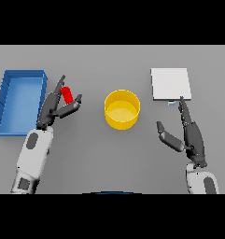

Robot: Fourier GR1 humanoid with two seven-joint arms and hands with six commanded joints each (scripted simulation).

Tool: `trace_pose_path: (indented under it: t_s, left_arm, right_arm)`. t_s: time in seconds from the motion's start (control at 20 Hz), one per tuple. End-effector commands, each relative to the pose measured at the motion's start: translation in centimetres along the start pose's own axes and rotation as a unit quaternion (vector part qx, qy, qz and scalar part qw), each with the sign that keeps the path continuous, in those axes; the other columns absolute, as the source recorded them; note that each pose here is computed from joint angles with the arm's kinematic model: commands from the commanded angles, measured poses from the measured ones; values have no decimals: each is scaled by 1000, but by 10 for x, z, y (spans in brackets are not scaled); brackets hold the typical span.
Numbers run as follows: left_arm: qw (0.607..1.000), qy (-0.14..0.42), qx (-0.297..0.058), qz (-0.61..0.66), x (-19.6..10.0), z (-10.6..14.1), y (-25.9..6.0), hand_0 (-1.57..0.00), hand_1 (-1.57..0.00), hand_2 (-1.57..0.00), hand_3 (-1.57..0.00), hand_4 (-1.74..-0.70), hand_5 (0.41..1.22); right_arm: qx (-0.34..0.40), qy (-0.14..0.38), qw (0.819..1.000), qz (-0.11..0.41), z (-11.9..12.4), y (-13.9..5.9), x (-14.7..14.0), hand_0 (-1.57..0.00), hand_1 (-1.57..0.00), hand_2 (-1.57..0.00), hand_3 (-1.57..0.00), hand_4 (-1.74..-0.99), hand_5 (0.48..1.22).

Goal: Pick up the red beaker and tilt it to pour out 1 green nut into yellow bowl. Pick up the yellow bowl and place it on the metallic measuring scale.

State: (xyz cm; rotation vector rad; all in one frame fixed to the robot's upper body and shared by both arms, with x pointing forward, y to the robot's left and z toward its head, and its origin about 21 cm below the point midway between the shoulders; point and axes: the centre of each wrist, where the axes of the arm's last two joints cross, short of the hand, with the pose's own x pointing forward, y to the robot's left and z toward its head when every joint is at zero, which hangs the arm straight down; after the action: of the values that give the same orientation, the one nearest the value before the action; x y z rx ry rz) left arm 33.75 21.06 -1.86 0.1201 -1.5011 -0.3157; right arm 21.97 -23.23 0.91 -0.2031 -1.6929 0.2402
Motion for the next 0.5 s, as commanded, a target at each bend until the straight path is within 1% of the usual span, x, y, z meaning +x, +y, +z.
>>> trace_pose_path:
  t_s: [0.0,0.1,0.15,0.2,0.3,0.35,0.4,0.45]
  left_arm:
    - [1000,0,-1,0,1,-4,0,1,1,1,1,-1289,683]
    - [1000,-6,-8,7,4,-11,-3,1,1,1,1,-1297,686]
    - [1000,-9,-5,14,3,-12,1,1,1,1,1,-1309,688]
    - [1000,-13,-8,18,-1,-11,-2,1,1,1,1,-1320,692]
    - [1000,-13,-6,22,-4,-15,-10,1,1,1,1,-1335,698]
    - [1000,-16,-3,27,-4,-17,-9,1,1,0,1,-1348,704]
    - [999,-23,0,38,-5,-19,-10,1,-26,-67,-31,-1378,724]
    - [999,-24,6,48,-3,-21,-10,-119,-146,-182,-124,-1410,750]
  right_arm:
    - [2,-2,1000,-1,-1,-1,0,1,1,1,1,-1268,641]
    - [0,7,1000,0,-4,-1,0,1,1,1,1,-1268,639]
    - [-2,5,1000,1,-5,-2,0,1,1,1,1,-1269,640]
    - [0,-1,1000,5,-1,-1,0,1,1,1,1,-1264,640]
    - [-1,11,1000,6,-3,3,-3,1,1,1,1,-1263,640]
    - [0,8,1000,8,-2,2,-1,1,1,1,1,-1261,641]
    - [0,3,1000,9,-1,2,1,1,1,1,1,-1259,642]
    - [0,3,1000,11,-2,1,1,1,1,1,1,-1260,642]
